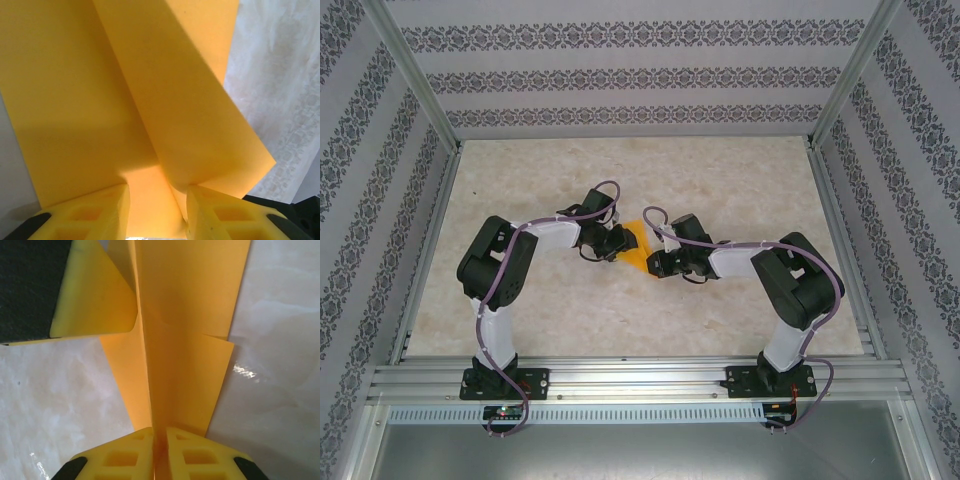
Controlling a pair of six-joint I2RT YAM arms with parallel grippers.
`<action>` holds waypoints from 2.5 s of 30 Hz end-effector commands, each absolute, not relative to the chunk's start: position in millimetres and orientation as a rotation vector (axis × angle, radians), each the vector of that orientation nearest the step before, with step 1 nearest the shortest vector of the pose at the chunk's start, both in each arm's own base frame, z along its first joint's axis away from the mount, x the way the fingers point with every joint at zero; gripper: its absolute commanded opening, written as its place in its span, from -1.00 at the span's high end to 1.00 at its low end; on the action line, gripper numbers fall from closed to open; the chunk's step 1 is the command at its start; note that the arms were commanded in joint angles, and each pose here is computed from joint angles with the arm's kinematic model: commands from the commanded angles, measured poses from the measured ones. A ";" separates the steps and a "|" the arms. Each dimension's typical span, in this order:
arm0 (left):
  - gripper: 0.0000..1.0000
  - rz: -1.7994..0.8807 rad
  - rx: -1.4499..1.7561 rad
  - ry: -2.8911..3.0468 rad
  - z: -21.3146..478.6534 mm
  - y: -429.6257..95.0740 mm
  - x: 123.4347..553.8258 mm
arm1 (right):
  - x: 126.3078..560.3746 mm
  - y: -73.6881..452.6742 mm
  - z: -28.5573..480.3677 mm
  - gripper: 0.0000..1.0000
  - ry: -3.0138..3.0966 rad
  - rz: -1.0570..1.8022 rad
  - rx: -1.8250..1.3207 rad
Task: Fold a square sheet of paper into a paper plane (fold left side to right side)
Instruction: Fourth fold the wing at the center of the table.
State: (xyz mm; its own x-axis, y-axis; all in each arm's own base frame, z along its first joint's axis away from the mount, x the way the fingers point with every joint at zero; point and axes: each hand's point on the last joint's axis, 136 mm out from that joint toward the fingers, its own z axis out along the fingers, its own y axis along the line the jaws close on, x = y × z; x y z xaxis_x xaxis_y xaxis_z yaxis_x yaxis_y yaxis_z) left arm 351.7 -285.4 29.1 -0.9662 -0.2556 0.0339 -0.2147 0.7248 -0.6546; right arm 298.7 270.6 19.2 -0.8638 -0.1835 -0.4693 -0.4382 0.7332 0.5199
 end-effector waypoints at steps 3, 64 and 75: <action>0.26 -1.097 -0.387 2.853 26.6 -293.8 356.2 | 299.4 269.2 19.7 0.64 2.543 0.948 -0.456; 0.25 -1.039 -0.393 2.883 18.5 -286.0 349.5 | 314.0 293.6 31.3 0.85 2.567 1.034 -0.498; 0.18 -1.033 -0.399 2.898 11.7 -287.3 350.0 | 317.4 287.9 25.1 0.83 2.580 1.055 -0.459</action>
State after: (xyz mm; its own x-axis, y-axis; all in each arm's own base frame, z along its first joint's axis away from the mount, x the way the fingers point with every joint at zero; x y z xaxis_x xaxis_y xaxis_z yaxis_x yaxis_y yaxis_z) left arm 352.9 -286.5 28.4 -0.9665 -0.2548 0.0308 -0.2117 0.7237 -0.6569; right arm 308.4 283.4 19.3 -0.9062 -0.1900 -0.3777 -0.3953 0.6975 0.5977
